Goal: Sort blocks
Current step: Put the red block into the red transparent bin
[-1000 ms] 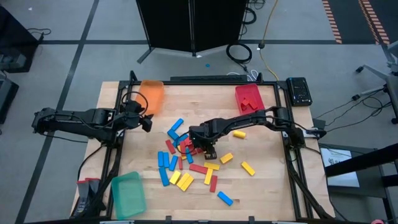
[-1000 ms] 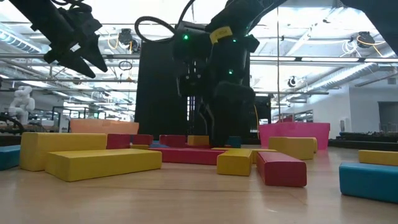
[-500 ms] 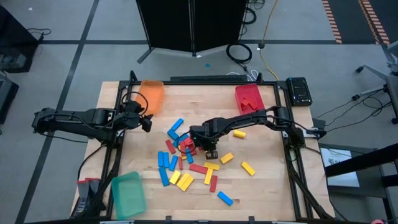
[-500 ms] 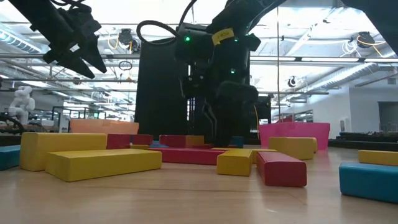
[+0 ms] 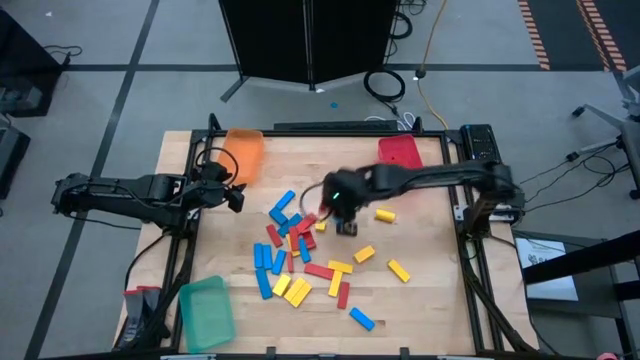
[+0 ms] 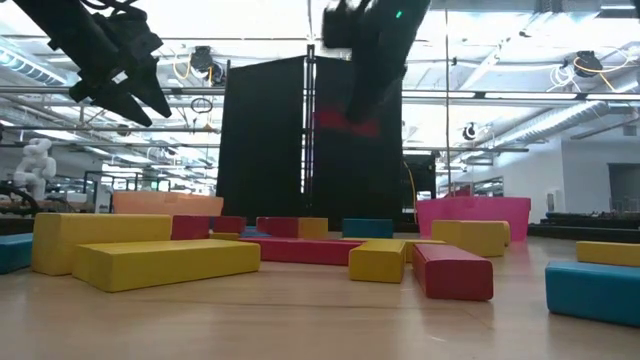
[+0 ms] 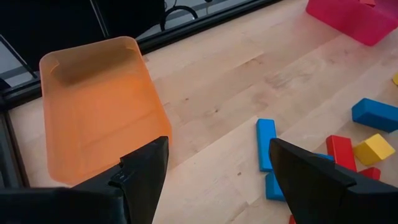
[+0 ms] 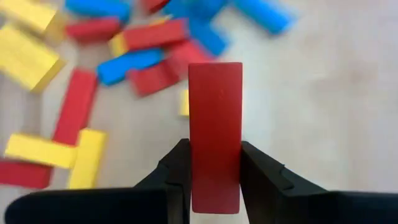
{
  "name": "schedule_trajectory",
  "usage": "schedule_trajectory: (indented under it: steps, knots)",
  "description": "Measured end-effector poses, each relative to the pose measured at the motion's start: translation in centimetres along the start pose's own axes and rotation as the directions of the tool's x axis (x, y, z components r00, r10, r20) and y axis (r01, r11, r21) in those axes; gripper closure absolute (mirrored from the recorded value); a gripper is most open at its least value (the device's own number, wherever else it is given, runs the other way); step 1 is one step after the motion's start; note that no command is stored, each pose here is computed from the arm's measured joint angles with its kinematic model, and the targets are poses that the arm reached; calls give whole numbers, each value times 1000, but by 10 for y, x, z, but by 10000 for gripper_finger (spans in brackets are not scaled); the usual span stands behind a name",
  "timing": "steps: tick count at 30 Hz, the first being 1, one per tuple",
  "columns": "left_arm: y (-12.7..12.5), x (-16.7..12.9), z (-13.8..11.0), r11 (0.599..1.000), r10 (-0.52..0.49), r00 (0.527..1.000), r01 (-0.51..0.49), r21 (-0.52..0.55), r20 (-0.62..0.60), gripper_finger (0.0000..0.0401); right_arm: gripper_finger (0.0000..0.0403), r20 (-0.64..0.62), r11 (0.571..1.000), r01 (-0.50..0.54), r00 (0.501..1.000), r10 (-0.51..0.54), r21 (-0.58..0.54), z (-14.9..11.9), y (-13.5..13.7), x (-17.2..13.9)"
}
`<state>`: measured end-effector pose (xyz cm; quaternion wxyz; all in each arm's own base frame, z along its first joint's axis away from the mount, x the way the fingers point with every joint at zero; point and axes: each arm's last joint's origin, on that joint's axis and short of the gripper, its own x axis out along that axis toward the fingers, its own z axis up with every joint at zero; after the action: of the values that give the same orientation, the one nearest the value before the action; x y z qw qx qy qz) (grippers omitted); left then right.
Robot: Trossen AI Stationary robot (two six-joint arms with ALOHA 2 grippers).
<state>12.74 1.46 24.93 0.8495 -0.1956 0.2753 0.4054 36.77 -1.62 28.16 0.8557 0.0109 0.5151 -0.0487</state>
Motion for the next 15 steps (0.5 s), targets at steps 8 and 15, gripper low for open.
schedule_trajectory:
  steps: [8,15]
  knots:
    - [0,0,0,1000,-1,1000,1,-8,1,116,322,67,943,281,953,-297,177,-28,-60,-96]
    - [0,0,0,1000,-2,1000,2,-11,2,116,322,-151,803,488,872,-465,342,-70,-124,-129]
